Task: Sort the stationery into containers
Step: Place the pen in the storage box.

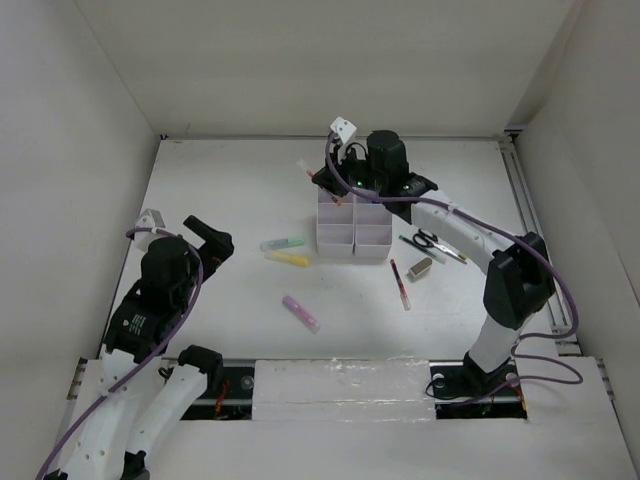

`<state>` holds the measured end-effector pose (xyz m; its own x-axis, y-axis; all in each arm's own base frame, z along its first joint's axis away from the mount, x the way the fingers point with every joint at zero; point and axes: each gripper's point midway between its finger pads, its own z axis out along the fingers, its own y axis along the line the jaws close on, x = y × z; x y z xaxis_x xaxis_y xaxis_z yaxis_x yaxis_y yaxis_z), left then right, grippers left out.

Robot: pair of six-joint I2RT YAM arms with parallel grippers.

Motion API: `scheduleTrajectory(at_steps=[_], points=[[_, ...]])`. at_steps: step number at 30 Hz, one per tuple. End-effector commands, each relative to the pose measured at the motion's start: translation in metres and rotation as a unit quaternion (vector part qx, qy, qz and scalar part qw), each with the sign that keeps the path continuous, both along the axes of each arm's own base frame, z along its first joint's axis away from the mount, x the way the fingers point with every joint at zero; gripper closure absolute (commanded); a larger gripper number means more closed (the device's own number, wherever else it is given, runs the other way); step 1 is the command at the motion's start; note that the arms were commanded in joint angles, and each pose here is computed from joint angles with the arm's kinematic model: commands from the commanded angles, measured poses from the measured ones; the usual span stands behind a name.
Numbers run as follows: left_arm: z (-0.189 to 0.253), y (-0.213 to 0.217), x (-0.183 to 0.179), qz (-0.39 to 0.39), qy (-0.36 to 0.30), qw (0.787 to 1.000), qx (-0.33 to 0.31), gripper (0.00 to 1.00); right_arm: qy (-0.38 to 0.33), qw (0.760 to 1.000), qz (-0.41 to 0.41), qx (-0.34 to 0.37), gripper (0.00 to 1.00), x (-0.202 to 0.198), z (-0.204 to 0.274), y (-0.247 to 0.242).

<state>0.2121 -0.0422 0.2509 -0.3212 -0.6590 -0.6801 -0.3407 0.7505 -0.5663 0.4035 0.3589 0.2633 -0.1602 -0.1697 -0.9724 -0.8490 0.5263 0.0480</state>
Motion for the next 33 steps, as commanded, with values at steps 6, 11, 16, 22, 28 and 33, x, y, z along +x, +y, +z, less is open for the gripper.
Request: scheduleTrajectory(at_steps=[6, 11, 16, 22, 28, 33], points=[[0.011, -0.006, 0.006, -0.021, -0.031, 0.999, -0.003, 0.00, -0.063, 0.993, 0.097, 0.005, 1.00, 0.008, 0.024, -0.011], [0.011, -0.009, 0.005, -0.031, -0.030, 0.999, -0.002, 0.00, -0.059, 0.993, 0.101, -0.017, 1.00, 0.026, 0.003, -0.013], [0.011, -0.014, 0.007, -0.046, -0.034, 0.998, 0.000, 0.00, -0.044, 0.993, 0.105, -0.022, 1.00, 0.040, -0.009, -0.013], [0.015, -0.018, 0.005, -0.063, -0.048, 0.997, -0.002, 0.00, -0.037, 0.992, 0.113, -0.045, 1.00, 0.051, -0.026, -0.010], [0.017, -0.021, 0.005, -0.073, -0.052, 0.996, -0.002, 0.00, -0.034, 0.992, 0.105, -0.061, 1.00, 0.057, -0.045, -0.016], [0.016, -0.024, 0.004, -0.083, -0.056, 0.995, -0.003, 0.00, -0.027, 0.992, 0.106, -0.065, 1.00, 0.057, -0.054, -0.021]])
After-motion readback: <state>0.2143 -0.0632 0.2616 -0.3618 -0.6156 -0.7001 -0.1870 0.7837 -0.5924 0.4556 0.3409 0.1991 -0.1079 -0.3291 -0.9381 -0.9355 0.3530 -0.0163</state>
